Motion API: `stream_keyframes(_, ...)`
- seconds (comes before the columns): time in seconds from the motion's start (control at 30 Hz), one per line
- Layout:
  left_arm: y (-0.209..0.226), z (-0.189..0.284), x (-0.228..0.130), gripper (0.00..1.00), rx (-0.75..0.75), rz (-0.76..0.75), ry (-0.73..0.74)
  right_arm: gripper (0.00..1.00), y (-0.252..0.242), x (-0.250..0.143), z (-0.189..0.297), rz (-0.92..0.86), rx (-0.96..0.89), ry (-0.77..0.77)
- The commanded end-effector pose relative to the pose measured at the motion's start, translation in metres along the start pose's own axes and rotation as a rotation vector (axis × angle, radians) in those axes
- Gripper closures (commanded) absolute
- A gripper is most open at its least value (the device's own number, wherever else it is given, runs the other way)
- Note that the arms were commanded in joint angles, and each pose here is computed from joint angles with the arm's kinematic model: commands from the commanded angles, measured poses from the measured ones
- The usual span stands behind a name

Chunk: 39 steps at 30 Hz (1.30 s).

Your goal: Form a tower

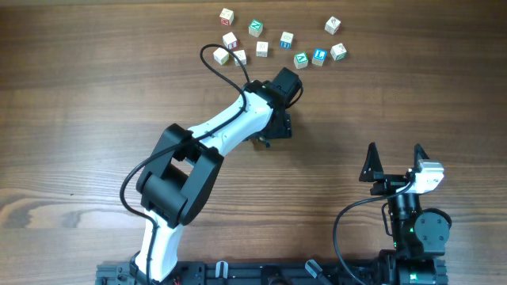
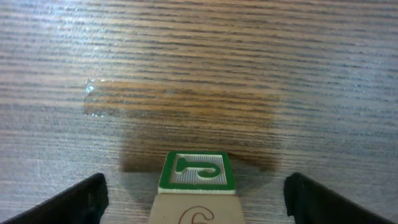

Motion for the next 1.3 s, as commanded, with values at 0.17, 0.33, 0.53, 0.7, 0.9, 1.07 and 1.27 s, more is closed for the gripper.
stream_keyframes(0.17, -0.002, 0.058, 0.013, 0.0, -0.091, 0.01, -0.112, 0.0, 0.001, 0.001, 0.0, 0.004, 0.005, -0.006)
stream_keyframes(0.33, 0.004, 0.123, 0.017, 0.0, -0.182, -0.033, -0.247, 0.0, 0.001, 0.001, 0.0, 0.005, 0.005, -0.006)
stream_keyframes(0.53, 0.044, 0.201, 0.026, 0.0, -0.107, 0.015, -0.522, 0.0, 0.001, 0.001, 0.0, 0.005, 0.005, -0.006)
stream_keyframes(0.7, 0.109, 0.246, 0.036, 0.0, 0.002, 0.179, -0.677, 0.0, 0.001, 0.001, 0.0, 0.005, 0.005, -0.006)
stream_keyframes(0.9, 0.181, 0.246, 0.054, 0.0, 0.1, 0.373, -0.682, 0.0, 0.001, 0.001, 0.0, 0.005, 0.005, -0.006)
stream_keyframes(1.07, 0.218, 0.246, 0.062, 0.0, 0.142, 0.472, -0.689, 0.0, 0.001, 0.001, 0.0, 0.005, 0.005, -0.006)
stream_keyframes(1.27, 0.215, 0.272, 0.048, 0.0, 0.023, 0.463, -0.724, 0.0, 0.001, 0.001, 0.0, 0.005, 0.005, -0.006)
Point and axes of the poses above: each gripper's point midway between its finger pads, its own z axis back along the fingers, its own y axis along the line the jaws close on, x = y × z, the point moved 7 cm from there along z, back along the fingers, and after that the axes turned 2 degrees about -z, right-handed, at the moved point
